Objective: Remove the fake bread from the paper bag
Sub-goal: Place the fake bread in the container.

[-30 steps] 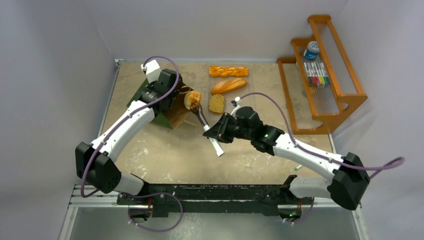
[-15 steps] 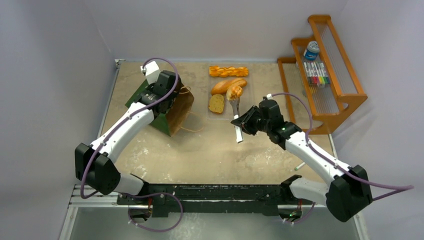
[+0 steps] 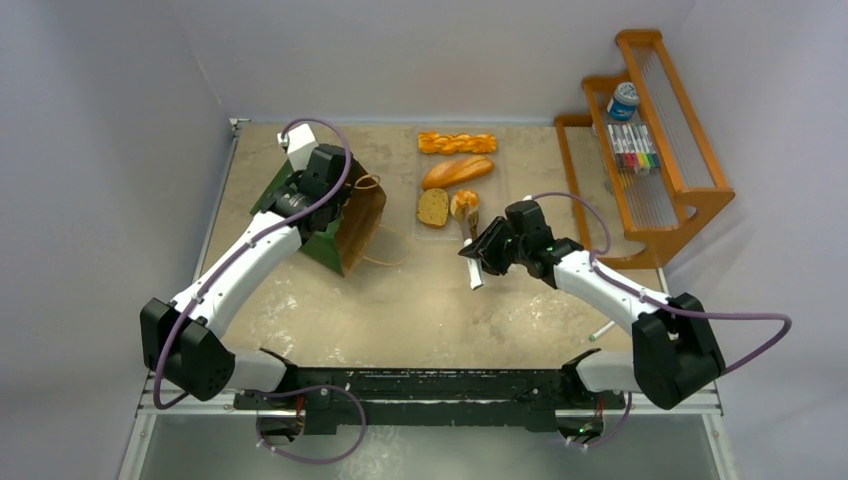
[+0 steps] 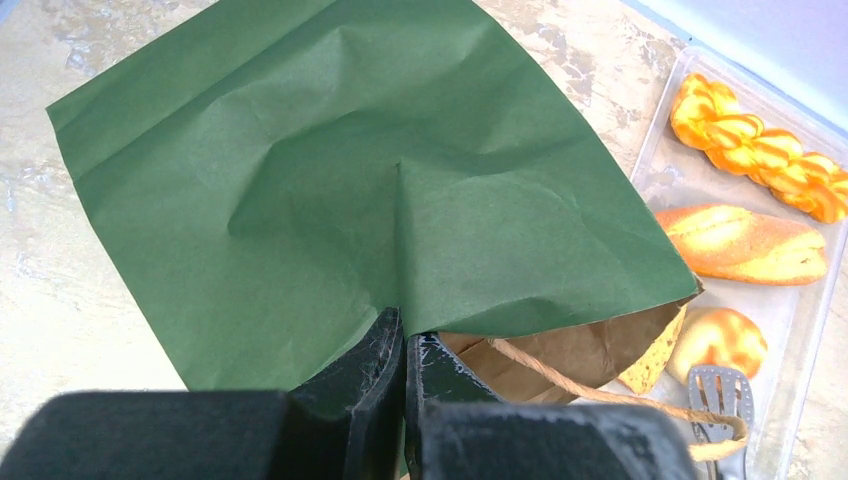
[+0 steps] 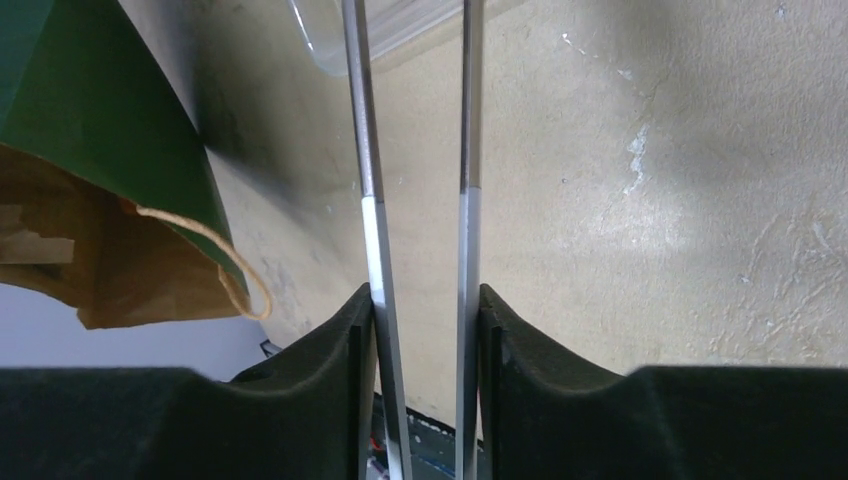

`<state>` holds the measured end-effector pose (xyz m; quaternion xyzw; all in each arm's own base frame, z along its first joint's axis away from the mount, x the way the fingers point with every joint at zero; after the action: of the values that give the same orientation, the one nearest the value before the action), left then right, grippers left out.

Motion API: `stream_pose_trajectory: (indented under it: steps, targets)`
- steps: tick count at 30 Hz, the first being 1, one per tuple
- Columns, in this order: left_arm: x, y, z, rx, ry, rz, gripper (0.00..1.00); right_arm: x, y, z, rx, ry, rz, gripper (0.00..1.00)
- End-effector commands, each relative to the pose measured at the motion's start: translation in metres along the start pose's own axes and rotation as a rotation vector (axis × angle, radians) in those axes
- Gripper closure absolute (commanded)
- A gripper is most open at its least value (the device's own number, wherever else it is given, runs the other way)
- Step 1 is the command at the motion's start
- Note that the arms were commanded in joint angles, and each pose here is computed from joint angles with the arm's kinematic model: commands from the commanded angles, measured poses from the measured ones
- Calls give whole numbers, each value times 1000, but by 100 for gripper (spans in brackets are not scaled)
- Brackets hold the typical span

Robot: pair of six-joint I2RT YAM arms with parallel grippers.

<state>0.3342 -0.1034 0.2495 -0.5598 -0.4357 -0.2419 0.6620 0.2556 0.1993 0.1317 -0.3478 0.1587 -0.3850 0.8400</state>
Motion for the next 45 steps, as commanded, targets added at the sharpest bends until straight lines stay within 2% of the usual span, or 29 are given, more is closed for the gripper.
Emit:
stream_pose_trajectory:
  steps: [1, 14, 25, 31, 36, 45]
  targets:
    - [20, -8, 1, -30, -38, -68, 100, 4, -4, 31, 111, -35, -6, 60]
    - [23, -5, -2, -42, -39, -69, 100, 9, -30, 36, 130, -53, -66, 58]
    - [26, -4, -4, -38, -35, -69, 100, 3, -50, 24, 135, -61, -66, 59]
    - [30, -3, 2, -32, -15, -60, 100, 6, -75, 37, 202, -123, -116, 59]
    - [25, -3, 2, -91, 40, -27, 100, 1, -97, 53, 295, -179, -102, 59]
    - [24, -8, -1, -143, 92, 8, 100, -33, -111, 90, 404, -306, 9, 59]
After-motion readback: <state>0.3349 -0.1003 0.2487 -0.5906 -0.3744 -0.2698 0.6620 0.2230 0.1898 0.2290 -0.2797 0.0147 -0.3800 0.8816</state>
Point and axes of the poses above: each gripper's point midway between its finger pads, its own y axis out along the fingers, its own z axis along the line the jaws close on, x = y × z, the point moved 4 cm from there along -y, back along the fingers, and after that the axes turned 15 degrees about y, right-handed, at the moved point
